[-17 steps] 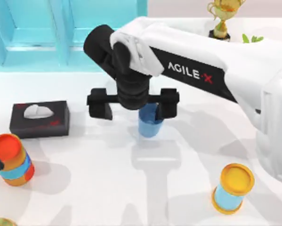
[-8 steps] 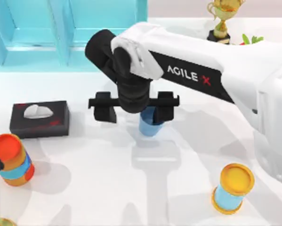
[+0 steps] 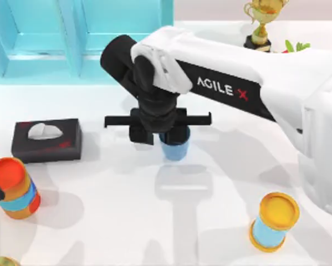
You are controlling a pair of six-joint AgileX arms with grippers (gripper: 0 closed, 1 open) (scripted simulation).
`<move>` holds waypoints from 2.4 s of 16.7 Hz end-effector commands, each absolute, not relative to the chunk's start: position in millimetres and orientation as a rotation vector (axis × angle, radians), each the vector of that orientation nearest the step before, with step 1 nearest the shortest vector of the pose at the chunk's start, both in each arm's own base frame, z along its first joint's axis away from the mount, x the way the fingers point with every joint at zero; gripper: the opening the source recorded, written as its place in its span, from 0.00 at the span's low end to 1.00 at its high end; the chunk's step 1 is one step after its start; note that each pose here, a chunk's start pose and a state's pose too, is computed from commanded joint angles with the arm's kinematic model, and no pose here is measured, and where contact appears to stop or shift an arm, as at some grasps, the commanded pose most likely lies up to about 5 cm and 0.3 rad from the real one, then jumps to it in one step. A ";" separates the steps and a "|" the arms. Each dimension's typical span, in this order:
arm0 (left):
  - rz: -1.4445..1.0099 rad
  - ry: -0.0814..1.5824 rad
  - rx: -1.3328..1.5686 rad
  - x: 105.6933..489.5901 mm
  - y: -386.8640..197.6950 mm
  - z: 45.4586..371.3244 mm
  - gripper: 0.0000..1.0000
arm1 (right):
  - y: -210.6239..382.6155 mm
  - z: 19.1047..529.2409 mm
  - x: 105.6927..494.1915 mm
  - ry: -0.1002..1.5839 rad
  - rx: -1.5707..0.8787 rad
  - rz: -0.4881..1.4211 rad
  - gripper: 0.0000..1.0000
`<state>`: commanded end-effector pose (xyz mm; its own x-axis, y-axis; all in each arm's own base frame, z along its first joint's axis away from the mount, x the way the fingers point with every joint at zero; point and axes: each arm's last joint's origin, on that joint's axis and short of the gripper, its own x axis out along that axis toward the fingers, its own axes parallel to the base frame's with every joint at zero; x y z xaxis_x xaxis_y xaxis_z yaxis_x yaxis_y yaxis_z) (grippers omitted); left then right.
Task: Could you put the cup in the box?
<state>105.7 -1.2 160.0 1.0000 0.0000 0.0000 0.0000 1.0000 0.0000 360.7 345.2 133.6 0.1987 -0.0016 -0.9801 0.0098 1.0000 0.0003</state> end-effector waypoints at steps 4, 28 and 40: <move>0.000 0.000 0.000 105.7 -1.2 160.0 1.00 | 345.2 133.6 360.7 1.371 0.007 -0.008 0.00; 0.000 0.000 0.000 105.7 -1.2 160.0 1.00 | -85.8 267.6 341.9 1.507 -0.008 -0.021 0.00; 0.000 0.000 0.000 105.7 -1.2 160.0 1.00 | -116.3 257.3 310.3 1.512 0.004 -0.009 0.00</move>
